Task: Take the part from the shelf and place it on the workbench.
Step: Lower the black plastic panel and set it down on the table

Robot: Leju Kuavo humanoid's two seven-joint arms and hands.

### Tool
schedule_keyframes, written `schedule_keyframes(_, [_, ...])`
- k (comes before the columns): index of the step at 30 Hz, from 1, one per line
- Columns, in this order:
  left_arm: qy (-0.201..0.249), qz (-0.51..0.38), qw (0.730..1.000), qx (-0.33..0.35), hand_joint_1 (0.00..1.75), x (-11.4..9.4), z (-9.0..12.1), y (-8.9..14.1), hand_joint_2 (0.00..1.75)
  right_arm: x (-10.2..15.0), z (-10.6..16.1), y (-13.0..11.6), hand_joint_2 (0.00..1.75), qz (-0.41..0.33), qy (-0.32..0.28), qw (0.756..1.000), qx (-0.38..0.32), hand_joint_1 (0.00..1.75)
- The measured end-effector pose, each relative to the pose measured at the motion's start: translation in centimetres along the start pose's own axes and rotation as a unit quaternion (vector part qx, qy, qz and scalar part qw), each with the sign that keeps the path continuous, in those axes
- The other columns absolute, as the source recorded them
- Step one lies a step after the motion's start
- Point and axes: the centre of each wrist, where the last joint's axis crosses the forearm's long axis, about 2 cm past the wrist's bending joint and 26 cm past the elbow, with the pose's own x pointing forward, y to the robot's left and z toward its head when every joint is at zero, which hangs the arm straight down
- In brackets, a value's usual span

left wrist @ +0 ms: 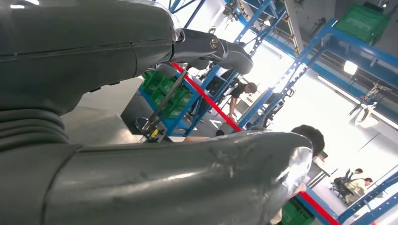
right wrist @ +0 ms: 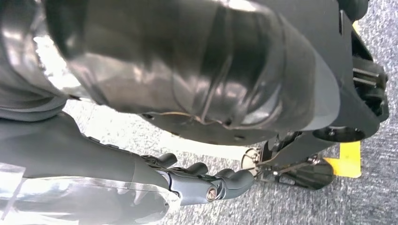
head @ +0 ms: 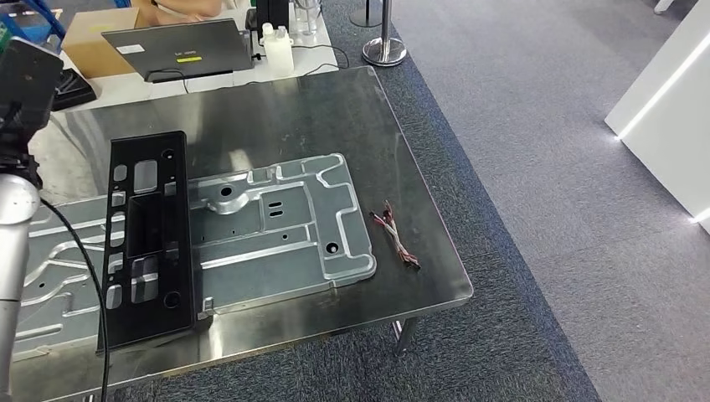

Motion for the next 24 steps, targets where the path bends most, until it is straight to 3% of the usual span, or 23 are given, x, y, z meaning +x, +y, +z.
schedule_keyframes(11, [-0.023, 0.004, 1.000, 0.013, 0.00, -0.3, 0.5, 1.1, 0.00, 0.0, 0.0, 0.2, 0.00, 0.011, 0.000, 1.000, 0.001, 0.00])
schedule_keyframes(24, [-0.023, -0.004, 1.000, 0.007, 0.00, -2.1, 1.9, 1.7, 0.00, 0.2, -0.1, 0.1, 0.00, 0.016, 0.000, 1.000, 0.000, 0.00])
